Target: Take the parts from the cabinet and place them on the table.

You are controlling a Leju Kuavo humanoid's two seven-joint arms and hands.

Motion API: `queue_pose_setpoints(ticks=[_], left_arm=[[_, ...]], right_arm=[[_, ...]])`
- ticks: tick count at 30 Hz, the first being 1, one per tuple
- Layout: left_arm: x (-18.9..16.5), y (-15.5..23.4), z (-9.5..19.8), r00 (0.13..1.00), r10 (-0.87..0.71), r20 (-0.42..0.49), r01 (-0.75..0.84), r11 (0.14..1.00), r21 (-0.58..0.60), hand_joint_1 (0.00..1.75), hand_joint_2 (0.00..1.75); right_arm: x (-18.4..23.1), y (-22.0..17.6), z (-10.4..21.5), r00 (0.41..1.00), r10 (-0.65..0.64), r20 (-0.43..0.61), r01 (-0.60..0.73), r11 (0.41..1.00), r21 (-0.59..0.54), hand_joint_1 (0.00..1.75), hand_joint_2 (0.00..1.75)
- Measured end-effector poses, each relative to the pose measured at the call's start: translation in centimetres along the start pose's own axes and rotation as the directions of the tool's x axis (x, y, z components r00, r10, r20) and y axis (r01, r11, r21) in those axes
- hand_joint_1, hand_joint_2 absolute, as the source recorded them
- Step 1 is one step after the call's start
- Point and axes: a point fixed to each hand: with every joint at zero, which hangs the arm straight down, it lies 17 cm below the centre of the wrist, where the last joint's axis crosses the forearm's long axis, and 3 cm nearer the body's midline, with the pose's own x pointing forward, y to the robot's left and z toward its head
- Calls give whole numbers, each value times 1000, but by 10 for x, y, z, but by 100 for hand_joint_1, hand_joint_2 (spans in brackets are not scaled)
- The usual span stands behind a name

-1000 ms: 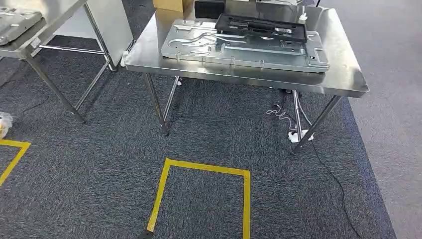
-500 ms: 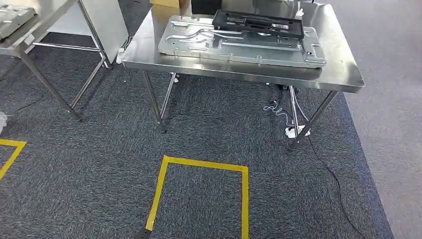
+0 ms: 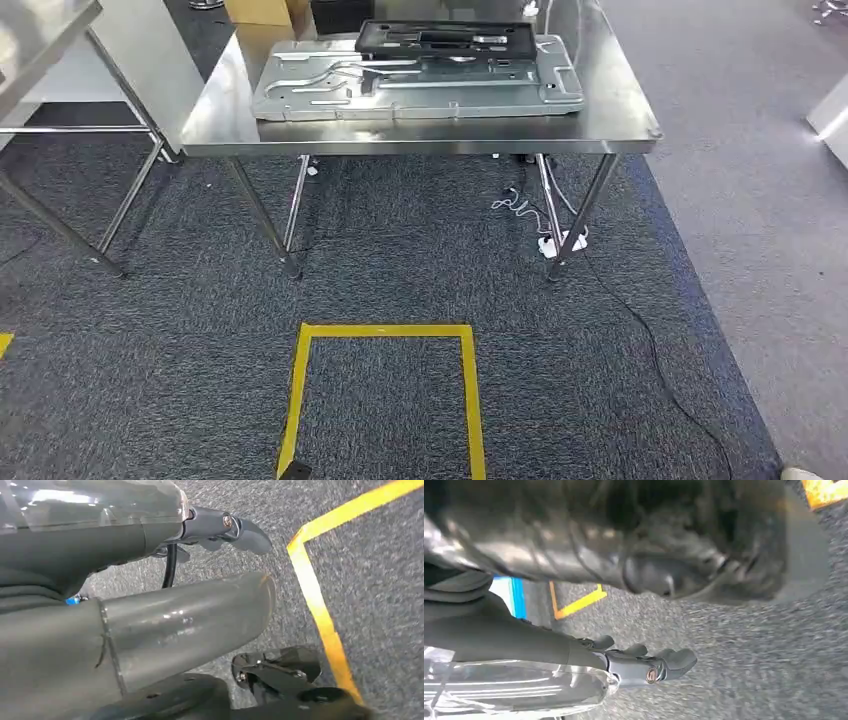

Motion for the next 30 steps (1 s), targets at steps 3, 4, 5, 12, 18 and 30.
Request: queue_pose_setpoints(ticks=[3, 4, 5, 12, 18, 30], left_arm=[[1, 0, 0, 1000, 0, 1, 0, 1000, 0, 0, 0], [1, 0, 0, 1000, -2, 1, 2, 1000, 1, 0, 0], [0, 1, 0, 1000, -2, 0, 2, 1000, 1, 0, 0], [3, -1, 0, 1000, -2, 7, 2, 1000, -1, 0, 0], [2, -2, 0, 1000, -3, 5, 3, 1000, -4, 0, 0], [-2, -1, 0, 1000, -4, -8, 4, 1000, -2, 0, 0]], right_arm=[[-1, 1, 0, 1000, -2, -2, 2, 1000, 1, 0, 0], [-1, 2, 1, 1000, -2, -2, 2, 1000, 3, 0, 0], [2, 4, 1, 1000, -5, 1, 5, 1000, 5, 0, 0], [-2, 4, 1, 1000, -14, -5, 14, 1000, 6, 0, 0], [-5, 1, 1, 1000, -18, -11, 18, 1000, 1, 0, 0], [-5, 1, 0, 1000, -19, -17, 19, 1000, 2, 0, 0]])
